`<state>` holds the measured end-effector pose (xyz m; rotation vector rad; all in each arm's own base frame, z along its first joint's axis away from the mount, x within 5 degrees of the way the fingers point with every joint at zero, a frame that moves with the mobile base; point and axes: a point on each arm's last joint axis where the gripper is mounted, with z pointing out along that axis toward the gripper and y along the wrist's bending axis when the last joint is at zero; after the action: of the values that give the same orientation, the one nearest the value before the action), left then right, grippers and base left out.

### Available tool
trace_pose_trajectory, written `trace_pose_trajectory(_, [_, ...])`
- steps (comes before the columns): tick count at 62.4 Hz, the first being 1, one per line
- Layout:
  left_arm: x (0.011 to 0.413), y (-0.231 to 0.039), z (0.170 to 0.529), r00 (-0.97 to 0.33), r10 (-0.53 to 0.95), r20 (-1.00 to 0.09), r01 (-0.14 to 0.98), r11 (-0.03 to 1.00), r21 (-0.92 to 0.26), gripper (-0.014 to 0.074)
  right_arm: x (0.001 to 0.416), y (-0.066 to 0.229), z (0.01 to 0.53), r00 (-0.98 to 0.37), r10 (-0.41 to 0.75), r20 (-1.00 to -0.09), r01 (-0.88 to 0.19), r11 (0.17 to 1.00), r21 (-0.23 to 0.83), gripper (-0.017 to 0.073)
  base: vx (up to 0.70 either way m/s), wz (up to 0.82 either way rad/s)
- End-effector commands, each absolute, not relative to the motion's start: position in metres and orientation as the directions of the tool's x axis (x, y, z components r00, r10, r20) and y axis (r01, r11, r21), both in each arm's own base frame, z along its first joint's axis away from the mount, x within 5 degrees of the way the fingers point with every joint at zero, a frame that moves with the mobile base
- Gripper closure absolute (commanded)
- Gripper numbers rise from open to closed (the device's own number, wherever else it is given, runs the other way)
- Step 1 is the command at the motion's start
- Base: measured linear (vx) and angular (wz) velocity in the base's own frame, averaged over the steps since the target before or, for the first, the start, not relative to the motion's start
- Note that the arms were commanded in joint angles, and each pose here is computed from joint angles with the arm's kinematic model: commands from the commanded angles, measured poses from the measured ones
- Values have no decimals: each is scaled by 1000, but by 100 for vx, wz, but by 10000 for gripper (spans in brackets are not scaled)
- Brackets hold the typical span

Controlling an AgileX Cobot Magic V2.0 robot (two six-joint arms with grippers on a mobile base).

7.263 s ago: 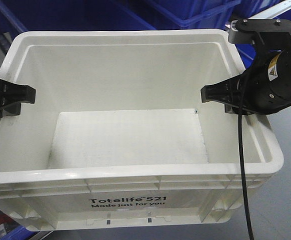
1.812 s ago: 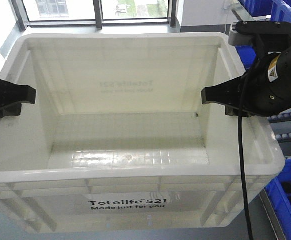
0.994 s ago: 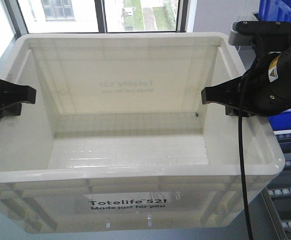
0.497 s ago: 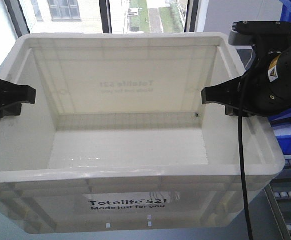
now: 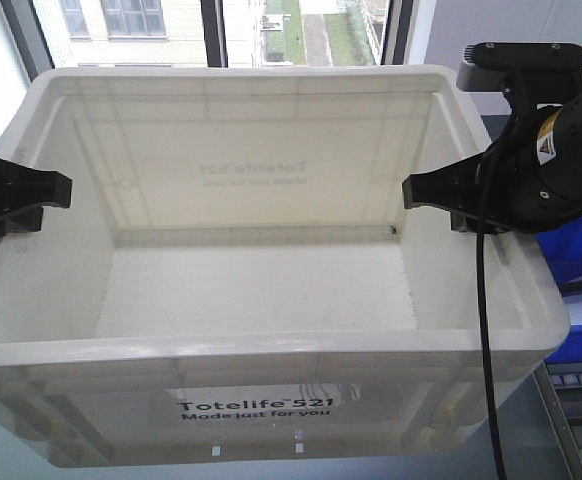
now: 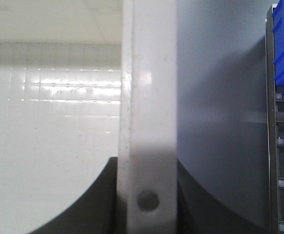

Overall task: Move bin from left to right shelf
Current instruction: 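Keep holding the tote level while the base turns toward the other shelf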

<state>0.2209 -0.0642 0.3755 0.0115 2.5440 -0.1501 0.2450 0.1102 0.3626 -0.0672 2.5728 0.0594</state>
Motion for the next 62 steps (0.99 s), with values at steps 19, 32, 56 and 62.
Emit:
trace_pose_trajectory(19, [216, -56, 399, -742, 2, -670, 51, 997, -54, 466, 246, 93, 391, -732, -71, -678, -41, 997, -61, 477, 28, -3])
trace_pose_trajectory(32, [216, -56, 399, -742, 2, -670, 51, 997, -54, 466, 246, 93, 391, -731, -71, -678, -41, 997, -61, 477, 25, -4])
trace_pose_trajectory(56, [216, -56, 399, -742, 2, -670, 51, 997, -54, 466, 246, 93, 391, -731, -71, -678, -41, 997, -61, 477, 21, -1])
trace_pose_trajectory(62, [216, -56, 399, -742, 2, -670, 51, 997, -54, 466, 246, 93, 391, -731, -71, -678, -41, 997, -61, 477, 19, 4])
